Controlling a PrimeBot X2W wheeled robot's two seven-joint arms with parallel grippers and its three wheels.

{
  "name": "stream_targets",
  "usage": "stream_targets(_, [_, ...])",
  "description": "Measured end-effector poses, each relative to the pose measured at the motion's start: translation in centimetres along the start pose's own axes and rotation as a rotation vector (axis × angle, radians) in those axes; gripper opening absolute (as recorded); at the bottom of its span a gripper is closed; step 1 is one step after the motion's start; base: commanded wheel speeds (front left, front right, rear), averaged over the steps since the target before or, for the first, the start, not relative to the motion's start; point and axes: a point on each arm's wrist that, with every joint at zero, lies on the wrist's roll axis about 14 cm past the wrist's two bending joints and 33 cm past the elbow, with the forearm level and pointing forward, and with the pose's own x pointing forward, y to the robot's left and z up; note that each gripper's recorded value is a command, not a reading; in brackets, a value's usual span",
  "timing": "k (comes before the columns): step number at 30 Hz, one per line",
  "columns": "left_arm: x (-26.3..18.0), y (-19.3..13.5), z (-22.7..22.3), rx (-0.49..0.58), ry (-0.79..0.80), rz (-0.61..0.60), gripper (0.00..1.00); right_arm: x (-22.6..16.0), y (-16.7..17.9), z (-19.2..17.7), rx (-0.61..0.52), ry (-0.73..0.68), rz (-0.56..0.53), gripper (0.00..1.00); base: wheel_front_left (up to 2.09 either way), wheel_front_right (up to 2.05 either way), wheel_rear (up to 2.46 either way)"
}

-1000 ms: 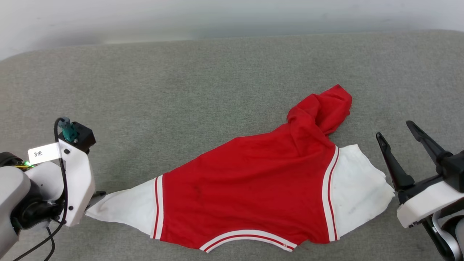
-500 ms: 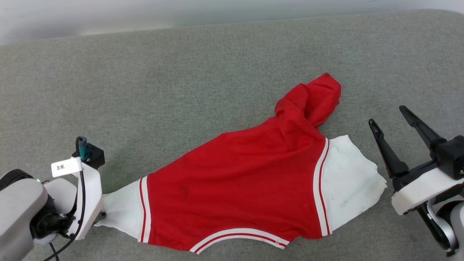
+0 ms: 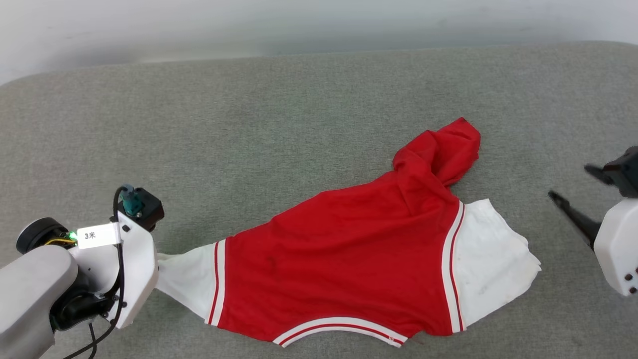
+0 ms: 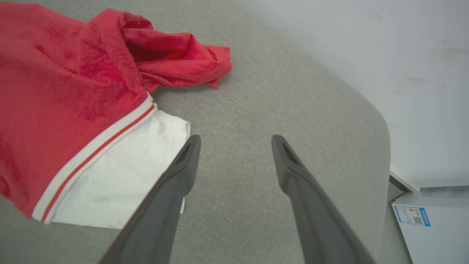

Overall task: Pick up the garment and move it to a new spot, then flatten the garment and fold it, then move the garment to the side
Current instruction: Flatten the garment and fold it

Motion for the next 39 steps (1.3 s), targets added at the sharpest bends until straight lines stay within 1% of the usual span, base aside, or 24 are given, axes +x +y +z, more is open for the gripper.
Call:
stream_targets(3, [-0.7, 0.0, 0.7, -0.003, -0.047, 0.009, 0.0, -0.7, 1.3, -1.9, 0.007, 0.196, 0.104, 1.0, 0.0, 0.0, 0.0])
stream_targets(7, [-1.0, -0.3, 1.2, 0.024, -0.069, 0.015, 0.0, -1.1, 2.5, -4.3, 0.036, 0.414, 0.199, 1.0, 0.0, 0.0, 0.0])
stream_targets(12, [-0.6, -0.5, 2.0, 0.047, -0.084, 0.011, 0.0, 0.3, 4.0, -6.7, 0.054, 0.58, 0.269, 1.0, 0.0, 0.0, 0.0])
stream_targets(17, [0.1, -0.2, 2.6, 0.048, -0.091, 0.007, 0.0, 2.7, 5.3, -9.1, 0.071, 0.657, 0.3, 1.0, 0.0, 0.0, 0.0])
stream_targets(21, [0.8, 0.0, 2.5, 0.036, -0.089, 0.001, 0.0, 3.6, 7.2, -11.7, 0.106, 0.718, 0.346, 1.0, 0.0, 0.0, 0.0])
stream_targets(23, [1.0, -0.1, 2.5, 0.03, -0.09, -0.003, 0.0, 3.9, 7.7, -12.3, 0.106, 0.715, 0.358, 1.0, 0.0, 0.0, 0.0])
stream_targets(28, [1.1, -0.1, 2.6, 0.016, -0.108, -0.006, 0.0, 4.1, 7.7, -12.3, 0.152, 0.665, 0.35, 1.0, 0.0, 0.0, 0.0])
stream_targets(29, [1.0, -0.2, 2.7, 0.011, -0.117, -0.003, 0.0, 4.1, 7.6, -12.1, 0.162, 0.647, 0.346, 0.31, 0.0, 0.0, 0.0])
stream_targets(30, [0.8, -0.2, 2.6, 0.006, -0.122, -0.001, 0.0, 4.0, 7.5, -11.8, 0.172, 0.627, 0.341, 0.0, 0.0, 0.0, 0.0])
stream_targets(35, [-1.2, -0.1, 4.0, 0.008, -0.212, 0.022, 0.0, 3.3, 6.7, -8.8, 0.187, 0.485, 0.32, 0.0, 0.0, 0.0, 0.0])
stream_targets(39, [-3.8, -0.1, 5.8, 0.028, -0.318, 0.054, 0.0, 1.9, 4.1, -5.4, 0.156, 0.356, 0.264, 0.0, 0.0, 0.0, 0.0])
